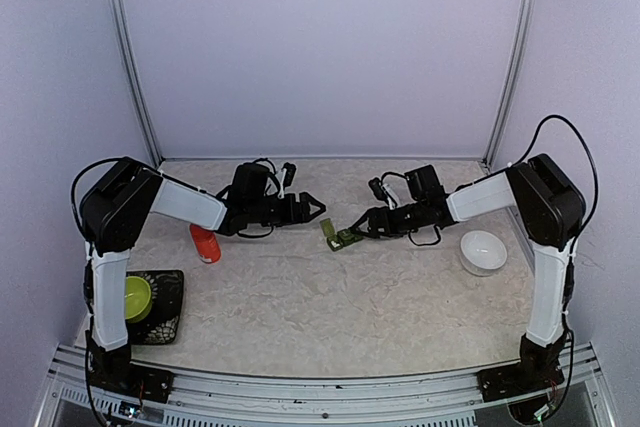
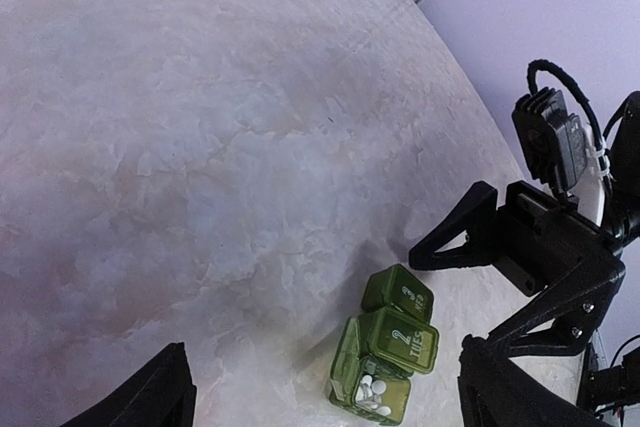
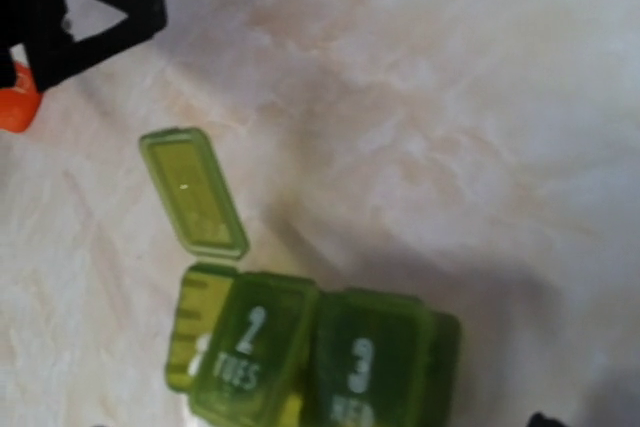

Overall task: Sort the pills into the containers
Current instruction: Adjust the pill container at the center of the board.

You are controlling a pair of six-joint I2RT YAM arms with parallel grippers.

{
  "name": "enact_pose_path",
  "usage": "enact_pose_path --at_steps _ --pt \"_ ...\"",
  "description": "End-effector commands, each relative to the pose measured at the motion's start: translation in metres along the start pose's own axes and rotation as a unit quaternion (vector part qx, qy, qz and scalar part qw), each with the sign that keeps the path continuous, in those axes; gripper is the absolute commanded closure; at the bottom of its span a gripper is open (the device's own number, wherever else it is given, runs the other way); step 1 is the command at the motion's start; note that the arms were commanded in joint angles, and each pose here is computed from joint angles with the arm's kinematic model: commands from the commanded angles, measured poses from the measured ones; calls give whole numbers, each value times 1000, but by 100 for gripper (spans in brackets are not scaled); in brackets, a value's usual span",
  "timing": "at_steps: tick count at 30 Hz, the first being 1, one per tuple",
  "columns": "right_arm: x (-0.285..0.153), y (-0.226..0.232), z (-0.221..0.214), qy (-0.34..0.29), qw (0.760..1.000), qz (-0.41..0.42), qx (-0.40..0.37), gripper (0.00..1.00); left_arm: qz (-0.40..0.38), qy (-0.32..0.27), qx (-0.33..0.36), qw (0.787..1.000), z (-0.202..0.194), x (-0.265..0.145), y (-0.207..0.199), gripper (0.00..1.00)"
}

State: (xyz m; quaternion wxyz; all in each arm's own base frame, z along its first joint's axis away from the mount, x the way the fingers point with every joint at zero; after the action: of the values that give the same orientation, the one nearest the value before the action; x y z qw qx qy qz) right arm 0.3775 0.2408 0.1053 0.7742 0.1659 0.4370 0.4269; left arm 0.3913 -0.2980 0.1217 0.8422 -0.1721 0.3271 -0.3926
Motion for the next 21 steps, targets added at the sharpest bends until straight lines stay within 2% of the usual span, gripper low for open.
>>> enact_pose_path --at_steps 1,14,17,21 --pt "8 5 -2 2 998 61 -11 14 -23 -8 4 1000 1 -3 -4 11" --pt "25 38 -34 44 993 100 -42 18 -14 -18 2 1000 5 -15 -2 12" --pt "28 44 -42 51 993 86 -62 18 -22 -16 0 1000 7 -16 2 12" --pt "20 42 -46 36 994 21 -104 15 -36 -10 9 999 11 -15 6 12"
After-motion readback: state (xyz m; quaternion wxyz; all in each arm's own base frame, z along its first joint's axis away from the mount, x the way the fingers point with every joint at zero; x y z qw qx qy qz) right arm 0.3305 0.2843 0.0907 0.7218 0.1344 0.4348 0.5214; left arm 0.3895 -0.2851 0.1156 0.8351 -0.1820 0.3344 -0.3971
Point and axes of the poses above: each gripper's point midway between its finger pads, its own x axis out along the fingers, its own y axis along the line the jaws close on, z = x × y, the point moved 9 cm from there along -x, back along the fingers, and after that the axes turned 4 degrees about x, right-handed, at the moved point
